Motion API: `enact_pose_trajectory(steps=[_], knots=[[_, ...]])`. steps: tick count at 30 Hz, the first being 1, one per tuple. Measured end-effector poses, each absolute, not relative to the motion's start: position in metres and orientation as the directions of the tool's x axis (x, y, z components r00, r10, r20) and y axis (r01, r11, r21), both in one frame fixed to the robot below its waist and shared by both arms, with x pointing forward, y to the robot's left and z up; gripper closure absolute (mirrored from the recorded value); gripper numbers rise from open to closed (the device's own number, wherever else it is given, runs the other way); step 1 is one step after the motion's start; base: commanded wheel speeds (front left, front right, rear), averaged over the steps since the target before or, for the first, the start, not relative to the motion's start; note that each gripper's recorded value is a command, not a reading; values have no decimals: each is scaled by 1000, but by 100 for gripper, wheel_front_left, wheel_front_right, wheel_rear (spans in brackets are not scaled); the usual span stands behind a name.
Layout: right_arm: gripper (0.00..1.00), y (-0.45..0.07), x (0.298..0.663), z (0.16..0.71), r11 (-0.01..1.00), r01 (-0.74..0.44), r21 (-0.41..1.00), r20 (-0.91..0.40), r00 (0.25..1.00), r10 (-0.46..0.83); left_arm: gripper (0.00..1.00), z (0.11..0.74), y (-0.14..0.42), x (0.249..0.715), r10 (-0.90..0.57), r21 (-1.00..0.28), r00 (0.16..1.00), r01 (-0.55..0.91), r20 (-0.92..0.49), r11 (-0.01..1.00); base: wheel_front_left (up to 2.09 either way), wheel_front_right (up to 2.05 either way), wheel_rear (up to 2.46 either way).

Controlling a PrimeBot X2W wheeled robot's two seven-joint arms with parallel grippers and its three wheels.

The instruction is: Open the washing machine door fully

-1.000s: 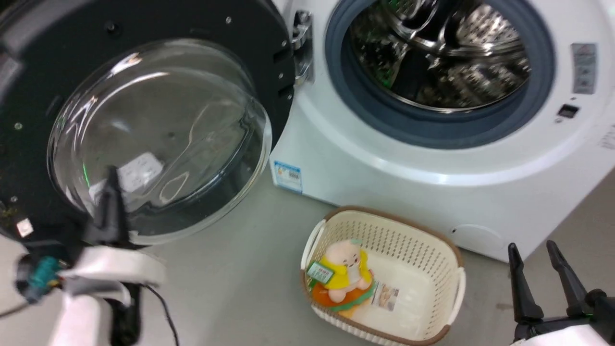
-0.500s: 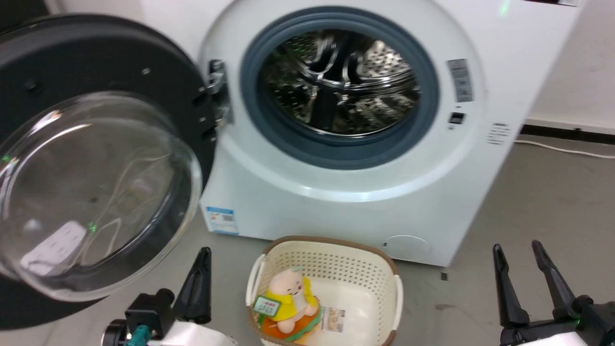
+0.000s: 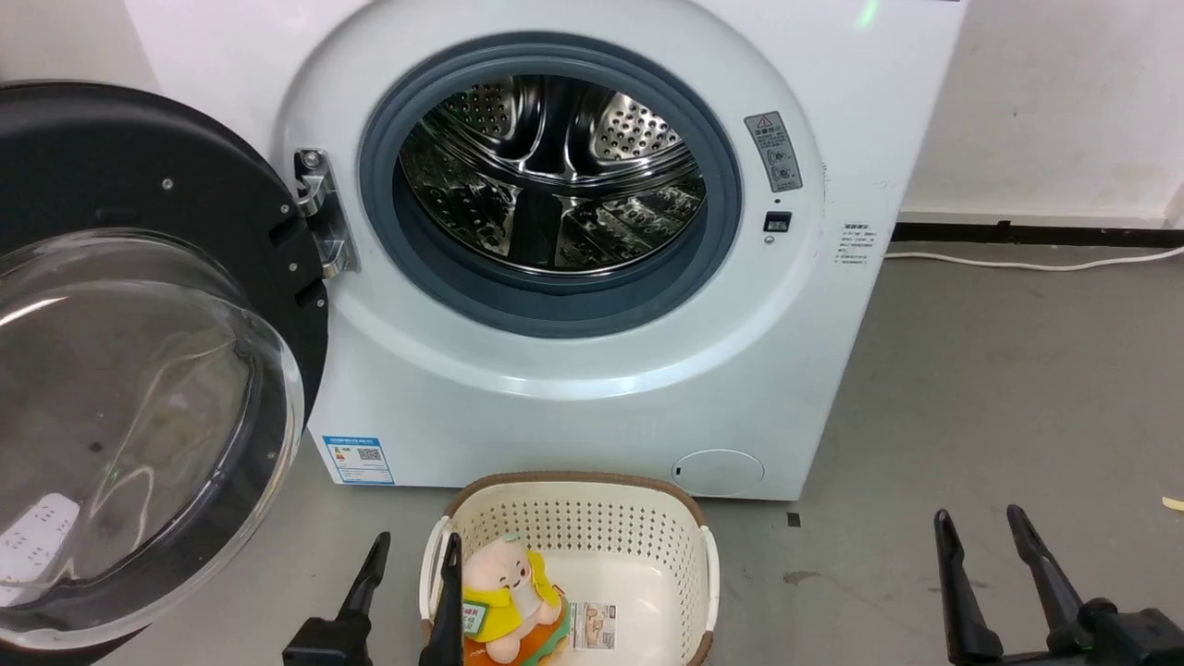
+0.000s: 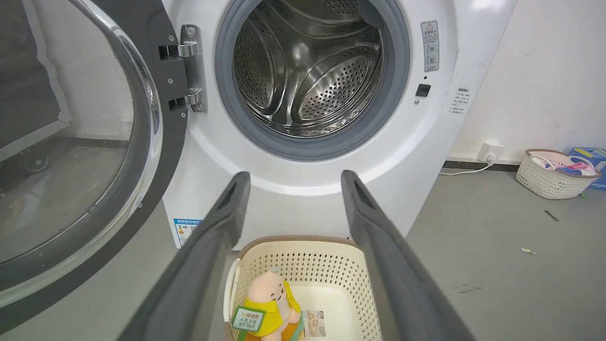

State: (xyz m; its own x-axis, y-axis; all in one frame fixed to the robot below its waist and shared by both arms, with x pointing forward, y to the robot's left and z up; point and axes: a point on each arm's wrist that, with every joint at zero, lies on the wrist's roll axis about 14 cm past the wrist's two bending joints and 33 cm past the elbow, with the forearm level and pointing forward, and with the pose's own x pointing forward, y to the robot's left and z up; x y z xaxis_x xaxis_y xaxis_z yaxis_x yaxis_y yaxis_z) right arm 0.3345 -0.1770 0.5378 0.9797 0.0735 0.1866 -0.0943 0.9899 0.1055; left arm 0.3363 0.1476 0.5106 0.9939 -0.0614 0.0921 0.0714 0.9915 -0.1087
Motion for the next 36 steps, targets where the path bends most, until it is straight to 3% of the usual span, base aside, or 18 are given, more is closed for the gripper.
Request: enact_pose_trajectory(steps=[36], knots=[[0, -167, 340, 534, 987, -118, 107, 174, 980, 98, 0, 496, 156, 331, -21, -108, 999, 26, 47, 994, 0, 0, 0]])
